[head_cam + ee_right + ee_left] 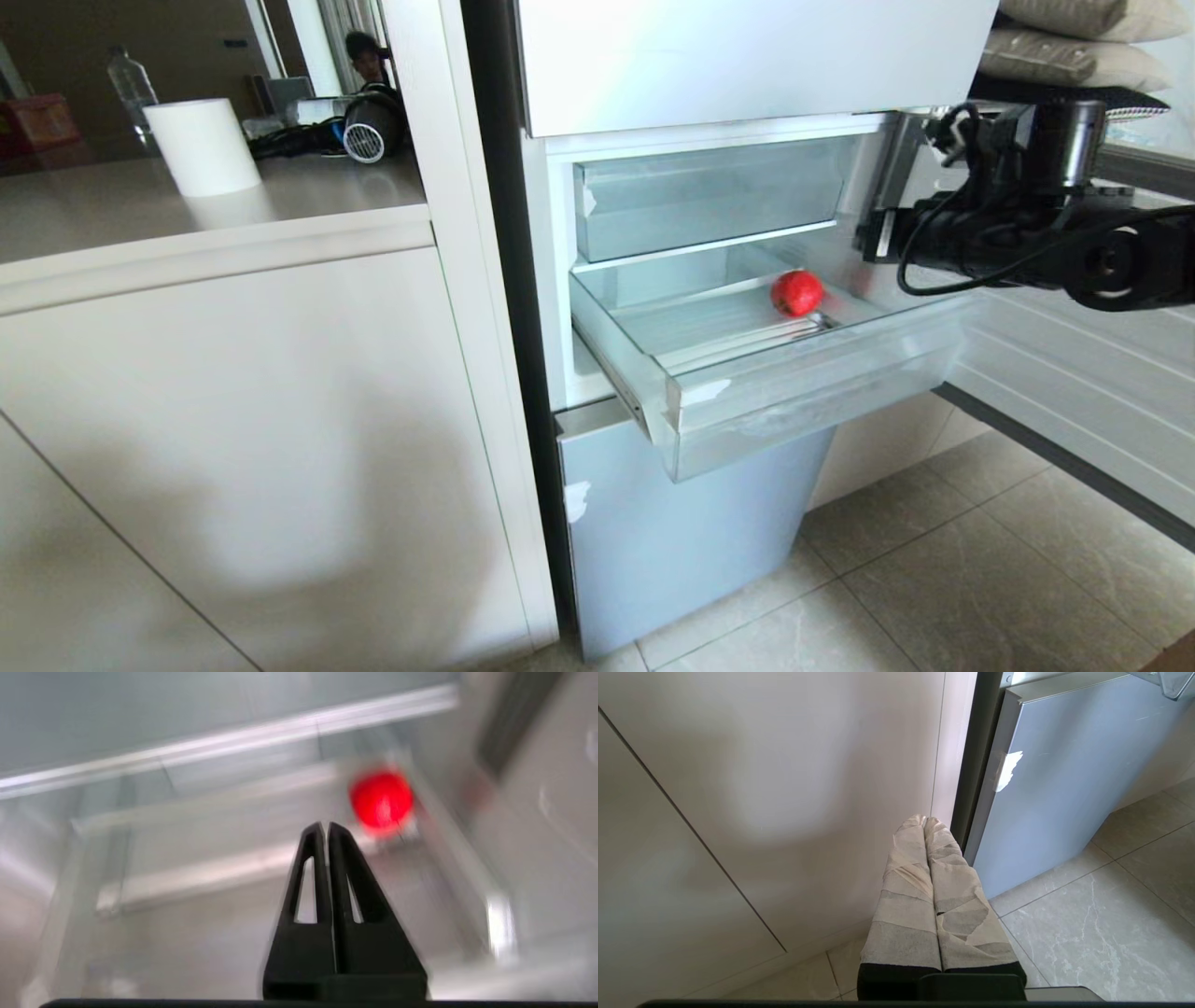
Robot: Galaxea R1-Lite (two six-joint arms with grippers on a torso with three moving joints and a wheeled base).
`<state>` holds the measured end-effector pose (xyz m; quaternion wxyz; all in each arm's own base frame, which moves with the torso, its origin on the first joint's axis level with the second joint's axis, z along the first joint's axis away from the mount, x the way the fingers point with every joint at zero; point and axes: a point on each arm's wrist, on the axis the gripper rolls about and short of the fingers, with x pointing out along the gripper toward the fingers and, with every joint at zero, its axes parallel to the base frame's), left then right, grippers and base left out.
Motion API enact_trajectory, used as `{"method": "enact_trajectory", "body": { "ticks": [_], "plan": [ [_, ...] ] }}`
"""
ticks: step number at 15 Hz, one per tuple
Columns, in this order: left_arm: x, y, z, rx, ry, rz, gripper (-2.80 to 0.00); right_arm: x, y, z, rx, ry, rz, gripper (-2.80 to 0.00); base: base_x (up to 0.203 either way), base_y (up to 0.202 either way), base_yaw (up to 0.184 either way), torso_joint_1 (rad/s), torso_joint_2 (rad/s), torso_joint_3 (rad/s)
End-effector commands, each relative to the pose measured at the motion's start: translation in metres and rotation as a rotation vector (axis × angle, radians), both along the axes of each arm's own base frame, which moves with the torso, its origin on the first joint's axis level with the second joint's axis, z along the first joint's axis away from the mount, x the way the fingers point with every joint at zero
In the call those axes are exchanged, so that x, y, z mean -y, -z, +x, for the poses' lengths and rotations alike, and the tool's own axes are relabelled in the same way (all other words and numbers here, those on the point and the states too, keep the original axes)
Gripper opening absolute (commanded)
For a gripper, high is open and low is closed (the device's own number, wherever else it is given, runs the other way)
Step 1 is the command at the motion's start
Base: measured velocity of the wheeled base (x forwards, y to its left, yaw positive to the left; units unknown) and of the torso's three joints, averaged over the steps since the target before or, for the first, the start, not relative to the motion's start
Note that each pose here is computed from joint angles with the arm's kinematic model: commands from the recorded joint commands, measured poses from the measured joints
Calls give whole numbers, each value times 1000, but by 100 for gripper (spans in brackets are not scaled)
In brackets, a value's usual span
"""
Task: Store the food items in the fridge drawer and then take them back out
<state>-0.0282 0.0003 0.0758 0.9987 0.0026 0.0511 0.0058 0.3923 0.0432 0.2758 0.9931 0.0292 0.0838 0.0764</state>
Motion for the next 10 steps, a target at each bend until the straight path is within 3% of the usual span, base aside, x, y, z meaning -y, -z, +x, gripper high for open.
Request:
{"method": "enact_trajectory", "body": {
  "ticks": [1,7,10],
  "plan": [
    [0,0,0,-2,-2,0,-280,8,-16,-67,-9,29,-1,-280,0,0,0,0,0,0],
    [0,0,0,-2,-2,0,-280,32,-31,-237,-11,255,-22,-280,0,0,0,0,0,0],
    [0,0,0,-2,-1,0,-280,44,-10,-327,28,361,-27,-280,0,0,0,0,0,0]
  ]
}}
